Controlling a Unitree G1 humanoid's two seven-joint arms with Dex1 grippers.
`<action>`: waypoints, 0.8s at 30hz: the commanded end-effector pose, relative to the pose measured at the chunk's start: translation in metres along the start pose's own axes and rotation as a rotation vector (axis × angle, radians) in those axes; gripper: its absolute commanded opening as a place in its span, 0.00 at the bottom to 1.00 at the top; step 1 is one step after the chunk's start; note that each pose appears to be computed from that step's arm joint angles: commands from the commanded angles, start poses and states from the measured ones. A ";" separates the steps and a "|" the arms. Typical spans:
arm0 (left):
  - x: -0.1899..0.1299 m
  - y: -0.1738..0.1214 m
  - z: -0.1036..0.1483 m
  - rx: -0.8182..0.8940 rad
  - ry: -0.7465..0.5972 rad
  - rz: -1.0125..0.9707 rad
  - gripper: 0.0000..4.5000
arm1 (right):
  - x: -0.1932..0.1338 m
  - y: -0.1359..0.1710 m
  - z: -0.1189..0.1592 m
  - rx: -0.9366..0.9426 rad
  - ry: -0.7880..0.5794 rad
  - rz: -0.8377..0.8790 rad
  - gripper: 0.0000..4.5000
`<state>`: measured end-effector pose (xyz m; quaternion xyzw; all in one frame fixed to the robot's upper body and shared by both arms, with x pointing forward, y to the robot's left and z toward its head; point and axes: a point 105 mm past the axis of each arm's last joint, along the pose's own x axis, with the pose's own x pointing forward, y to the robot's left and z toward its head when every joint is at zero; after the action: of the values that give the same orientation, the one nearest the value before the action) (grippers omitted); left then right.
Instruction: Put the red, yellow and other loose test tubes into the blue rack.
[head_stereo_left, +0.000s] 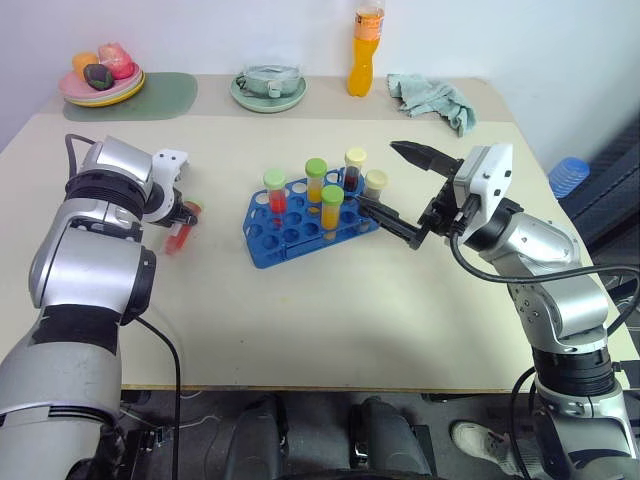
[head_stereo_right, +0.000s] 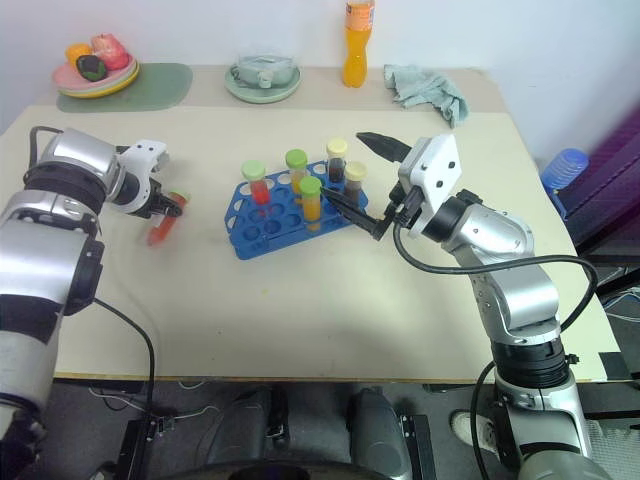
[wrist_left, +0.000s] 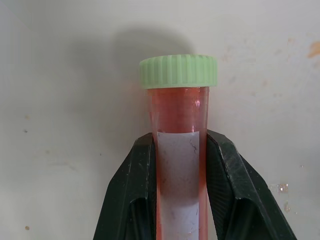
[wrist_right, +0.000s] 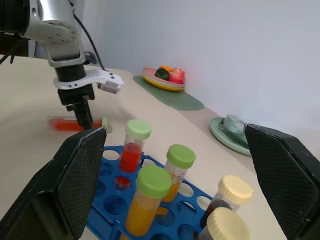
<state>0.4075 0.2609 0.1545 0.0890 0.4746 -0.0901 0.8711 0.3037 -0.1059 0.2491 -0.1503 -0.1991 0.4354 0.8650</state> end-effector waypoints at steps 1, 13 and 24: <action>-0.016 0.010 0.007 -0.020 -0.057 -0.025 0.16 | -0.003 -0.002 0.014 -0.036 -0.043 -0.008 1.00; -0.123 -0.050 0.002 0.200 -1.180 -0.603 0.16 | 0.002 -0.005 0.007 -0.021 -0.050 0.000 1.00; -0.109 -0.100 -0.003 0.268 -1.334 -0.803 0.16 | 0.003 -0.007 0.001 -0.013 -0.054 -0.035 1.00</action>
<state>0.3239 0.1778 0.2244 -0.0831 -0.1304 -0.4767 0.8653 0.3144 -0.1044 0.2414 -0.1331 -0.1987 0.4342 0.8685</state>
